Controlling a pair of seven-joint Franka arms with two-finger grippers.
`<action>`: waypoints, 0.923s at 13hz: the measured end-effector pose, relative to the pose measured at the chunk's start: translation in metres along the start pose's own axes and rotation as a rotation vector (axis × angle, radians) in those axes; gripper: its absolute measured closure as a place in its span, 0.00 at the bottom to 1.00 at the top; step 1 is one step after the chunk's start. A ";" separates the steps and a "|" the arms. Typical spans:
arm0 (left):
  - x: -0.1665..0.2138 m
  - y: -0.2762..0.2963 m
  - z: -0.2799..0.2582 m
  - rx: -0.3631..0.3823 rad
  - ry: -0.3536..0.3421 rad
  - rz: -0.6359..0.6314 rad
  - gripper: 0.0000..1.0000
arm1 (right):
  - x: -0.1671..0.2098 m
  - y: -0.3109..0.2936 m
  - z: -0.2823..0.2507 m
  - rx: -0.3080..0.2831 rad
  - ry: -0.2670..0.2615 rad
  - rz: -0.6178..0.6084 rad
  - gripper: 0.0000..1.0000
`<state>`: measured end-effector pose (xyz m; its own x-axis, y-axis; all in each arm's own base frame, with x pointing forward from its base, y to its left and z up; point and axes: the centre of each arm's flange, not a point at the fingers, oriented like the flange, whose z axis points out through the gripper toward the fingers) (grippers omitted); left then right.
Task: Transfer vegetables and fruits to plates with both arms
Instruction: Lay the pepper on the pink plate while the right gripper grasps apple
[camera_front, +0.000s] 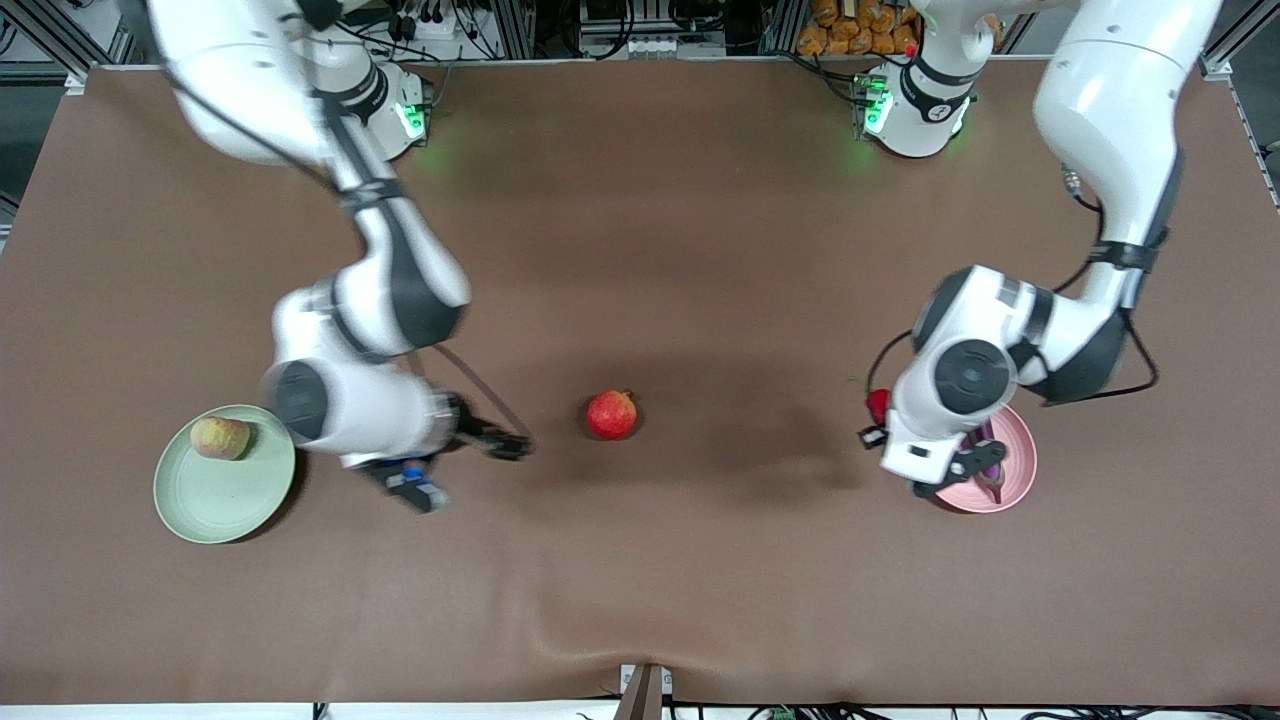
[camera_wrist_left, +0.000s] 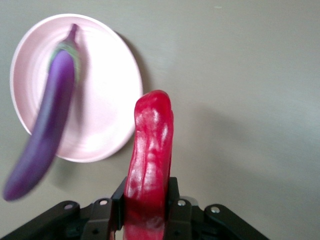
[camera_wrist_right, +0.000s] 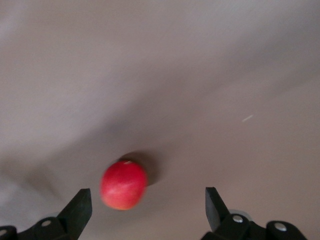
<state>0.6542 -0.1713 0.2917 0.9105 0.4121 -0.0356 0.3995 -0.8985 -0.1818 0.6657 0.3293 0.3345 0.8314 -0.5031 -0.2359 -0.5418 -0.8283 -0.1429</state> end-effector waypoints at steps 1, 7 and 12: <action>0.011 -0.015 0.009 0.002 -0.014 0.003 0.67 | -0.020 -0.019 0.022 0.020 0.020 0.026 0.00; 0.062 -0.075 0.064 -0.048 -0.047 0.058 0.67 | -0.057 -0.048 0.114 0.030 0.080 0.077 0.00; 0.070 -0.084 0.076 -0.061 -0.053 0.085 0.41 | -0.076 -0.045 0.139 -0.028 0.069 0.048 0.00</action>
<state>0.6761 -0.0554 0.2302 0.9350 0.3400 -0.1005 0.3285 -0.9374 -0.1154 0.6102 0.4391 0.2248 0.8116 -0.5573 -0.1753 -0.5784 -0.8089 -0.1058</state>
